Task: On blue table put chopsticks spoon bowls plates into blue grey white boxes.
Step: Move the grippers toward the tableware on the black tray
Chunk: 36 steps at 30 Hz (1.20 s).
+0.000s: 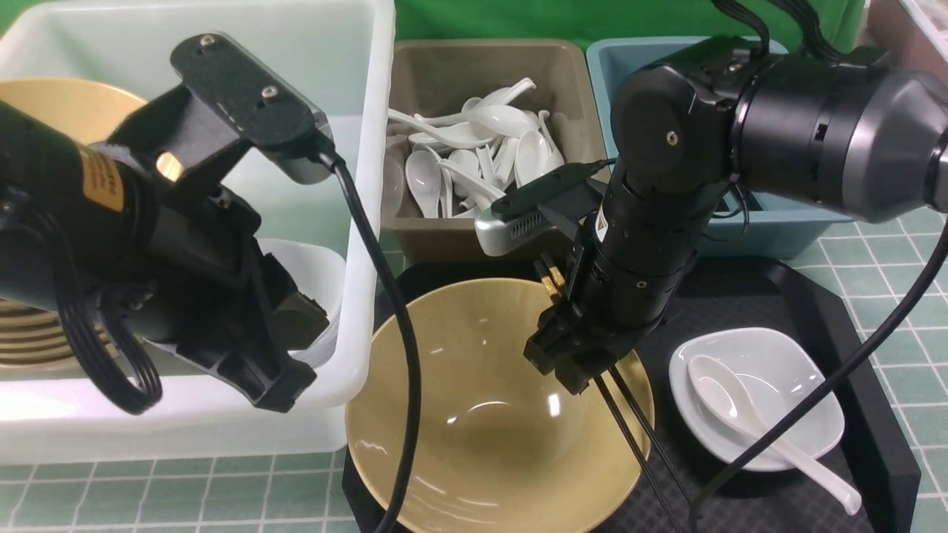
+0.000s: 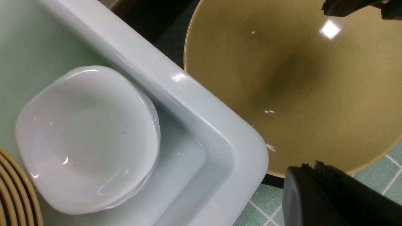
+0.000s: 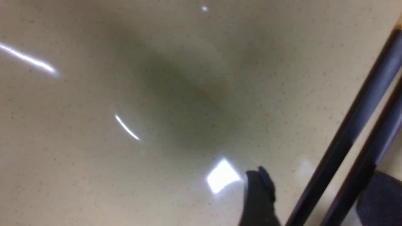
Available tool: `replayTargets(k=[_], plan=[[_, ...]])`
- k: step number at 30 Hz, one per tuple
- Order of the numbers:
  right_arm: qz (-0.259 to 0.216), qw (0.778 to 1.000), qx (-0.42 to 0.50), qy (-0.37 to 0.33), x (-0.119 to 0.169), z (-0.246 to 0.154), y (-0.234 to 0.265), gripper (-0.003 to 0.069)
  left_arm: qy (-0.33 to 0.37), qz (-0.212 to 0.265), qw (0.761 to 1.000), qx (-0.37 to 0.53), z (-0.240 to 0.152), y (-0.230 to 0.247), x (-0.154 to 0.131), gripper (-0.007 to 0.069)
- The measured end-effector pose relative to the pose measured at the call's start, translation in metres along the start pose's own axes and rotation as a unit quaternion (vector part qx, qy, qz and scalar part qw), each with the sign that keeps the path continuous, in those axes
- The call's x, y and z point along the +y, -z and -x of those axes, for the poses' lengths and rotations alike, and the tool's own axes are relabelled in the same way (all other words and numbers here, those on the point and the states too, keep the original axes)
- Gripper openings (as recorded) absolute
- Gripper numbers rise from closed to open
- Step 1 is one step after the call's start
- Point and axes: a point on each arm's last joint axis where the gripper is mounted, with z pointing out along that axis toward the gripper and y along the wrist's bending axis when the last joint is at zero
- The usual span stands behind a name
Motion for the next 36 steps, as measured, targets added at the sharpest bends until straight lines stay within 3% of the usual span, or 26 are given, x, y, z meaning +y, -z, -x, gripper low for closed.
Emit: replayTargets(k=[4, 7, 13, 23, 26, 32, 36], plan=[[0.000, 1.000, 0.000, 0.000, 0.000, 0.000, 0.000, 0.0323, -0.002, 0.003, 1.000, 0.001, 0.000, 0.000, 0.001, -0.0011], [0.000, 1.000, 0.000, 0.000, 0.000, 0.000, 0.000, 0.0180, -0.002, 0.003, 1.000, 0.001, 0.000, 0.000, 0.001, -0.0011], [0.000, 1.000, -0.004, 0.001, 0.001, 0.000, 0.003, 0.0039, -0.003, 0.004, 1.000, 0.000, 0.000, 0.000, 0.001, -0.0011], [-0.044, 0.994, -0.085, 0.049, -0.004, 0.004, 0.065, 0.0036, 0.015, 0.001, 0.997, -0.071, 0.017, -0.008, 0.003, -0.0011], [-0.048, 0.988, -0.091, 0.111, -0.002, 0.002, 0.084, 0.0036, 0.018, 0.001, 0.997, -0.072, 0.021, -0.016, 0.004, -0.0011], [-0.010, 0.969, -0.096, 0.229, 0.007, 0.000, 0.088, 0.0036, 0.016, 0.001, 0.997, -0.070, 0.019, -0.011, 0.003, -0.0011], [0.019, 0.938, -0.101, 0.330, 0.019, -0.001, 0.085, 0.0046, 0.006, 0.014, 0.997, -0.080, 0.008, 0.008, 0.000, -0.0011]])
